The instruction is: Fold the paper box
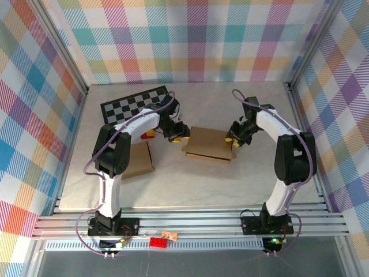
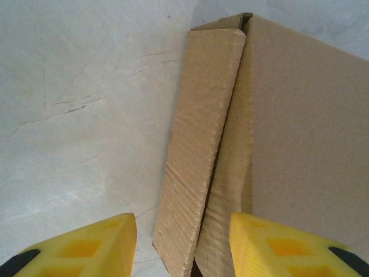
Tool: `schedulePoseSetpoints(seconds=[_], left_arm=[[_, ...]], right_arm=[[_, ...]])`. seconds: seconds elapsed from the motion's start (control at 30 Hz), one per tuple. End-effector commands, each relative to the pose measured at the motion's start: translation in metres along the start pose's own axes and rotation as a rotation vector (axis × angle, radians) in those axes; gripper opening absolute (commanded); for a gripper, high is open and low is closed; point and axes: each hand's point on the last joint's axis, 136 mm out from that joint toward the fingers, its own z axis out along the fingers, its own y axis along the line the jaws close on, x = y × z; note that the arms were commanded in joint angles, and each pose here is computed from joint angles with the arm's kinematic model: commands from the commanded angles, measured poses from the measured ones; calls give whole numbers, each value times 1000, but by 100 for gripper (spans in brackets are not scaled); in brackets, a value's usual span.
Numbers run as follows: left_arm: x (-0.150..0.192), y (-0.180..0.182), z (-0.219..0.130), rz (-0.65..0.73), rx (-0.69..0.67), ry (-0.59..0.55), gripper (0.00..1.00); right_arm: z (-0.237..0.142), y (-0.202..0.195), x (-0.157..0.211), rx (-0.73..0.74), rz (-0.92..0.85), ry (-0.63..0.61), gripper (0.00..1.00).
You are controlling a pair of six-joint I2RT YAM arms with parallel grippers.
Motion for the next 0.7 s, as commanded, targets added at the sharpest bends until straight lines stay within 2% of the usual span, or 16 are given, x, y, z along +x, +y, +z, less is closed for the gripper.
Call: schedulePoseSetpoints(seconds=[0.0, 0.2, 0.4, 0.53, 0.67], left_arm=[[9, 3, 7, 19, 7, 23, 44], [8, -3, -2, 22, 16, -19, 44], [6, -9, -26, 17, 0, -72, 44], [2, -19, -34, 12, 46, -98, 46], [-1, -30, -27, -14, 120, -86, 48]], right_arm=[[-9, 7, 2, 1, -36, 0, 32], [-25, -2, 5, 54, -90, -51, 44], [-15, -15, 9, 82, -126, -26, 54], [-3, -15, 5, 79, -150, 0, 57], [5, -21, 1, 116, -158, 20, 56]])
